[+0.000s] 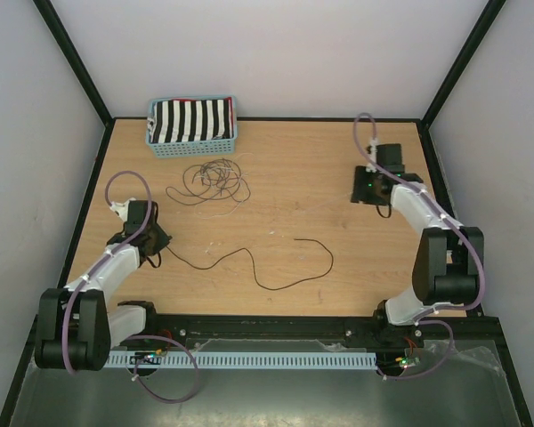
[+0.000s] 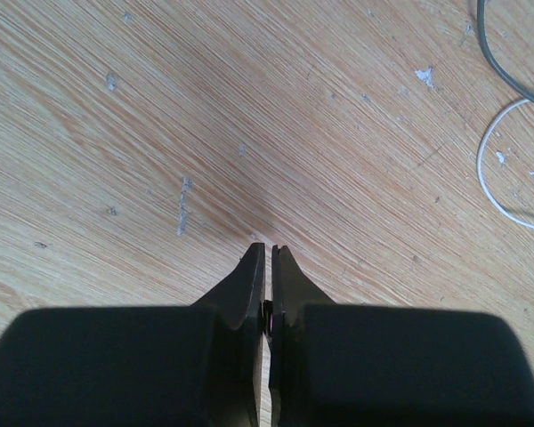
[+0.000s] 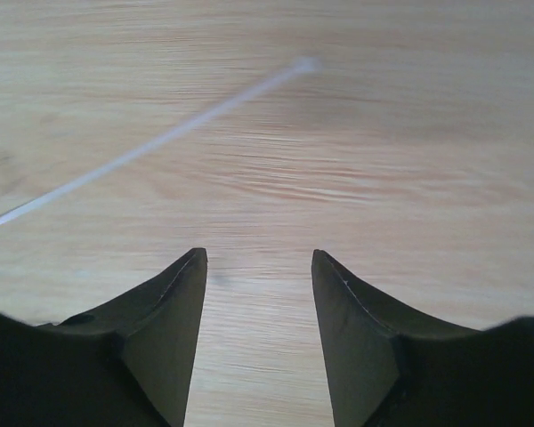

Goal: Zip-tie the wires
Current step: Straighten the cable at the center of the board.

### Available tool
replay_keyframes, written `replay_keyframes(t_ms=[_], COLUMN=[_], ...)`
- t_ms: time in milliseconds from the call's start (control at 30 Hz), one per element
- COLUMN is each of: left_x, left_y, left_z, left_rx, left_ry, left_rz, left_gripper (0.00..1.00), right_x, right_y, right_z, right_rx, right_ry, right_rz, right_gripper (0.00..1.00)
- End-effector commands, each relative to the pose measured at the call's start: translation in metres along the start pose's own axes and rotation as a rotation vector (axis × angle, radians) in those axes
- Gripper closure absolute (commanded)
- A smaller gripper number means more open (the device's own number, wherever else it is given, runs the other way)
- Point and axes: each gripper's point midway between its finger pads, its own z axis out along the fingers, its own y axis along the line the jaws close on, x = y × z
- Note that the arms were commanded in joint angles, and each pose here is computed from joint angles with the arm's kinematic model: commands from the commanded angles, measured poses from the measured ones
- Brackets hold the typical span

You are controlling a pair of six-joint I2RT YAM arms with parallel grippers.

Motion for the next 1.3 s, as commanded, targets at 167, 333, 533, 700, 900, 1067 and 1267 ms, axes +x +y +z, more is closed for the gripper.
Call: replay_keyframes(t_ms=[167,333,533,700,900,1067,1267], left_x=[-0.005,-0.005,-0.006,-0.006,-0.005,-0.003,-0.003], left_y=[0.002,0.001,0.0,0.0,0.0,-0.001,-0.002], left_z=[-0.002,-0.002,-0.004,-0.004,-0.005,-0.005,-0.006], left_rx=[-0.015,-0.012,-0.004,-0.003,0.005,0.013,0.021], left_ry=[-0.017,-0.013,-0.022,-0.021,-0.028,-0.021,-0.026], left_rz=[0.018,0.018,0.015,0.007,0.0,-0.008,-0.008], left_gripper=[0.99,0.99,0.99,1.0,1.0,1.0,1.0], right_x=[0.046,0.091,0.121,0.134,0.135,0.139,0.139], right_y=[0.144,0.174,0.166,0.167,0.182,0.19,0.19], right_z=[-0.024,-0.026,-0.029,-0.027,-0.016,-0.002,0.005], right_rx=[-0.37,-0.413,-0.373,-0.349,-0.306,-0.278,-0.24], right_ry=[0.033,0.085,0.101,0.094,0.08,0.105,0.104], right_rz=[-0.325,-0.502,-0.58,-0.636,-0.701,-0.718,-0.734], right_gripper=[0.38,0.31,0.25,0.16,0.17,0.28,0.31])
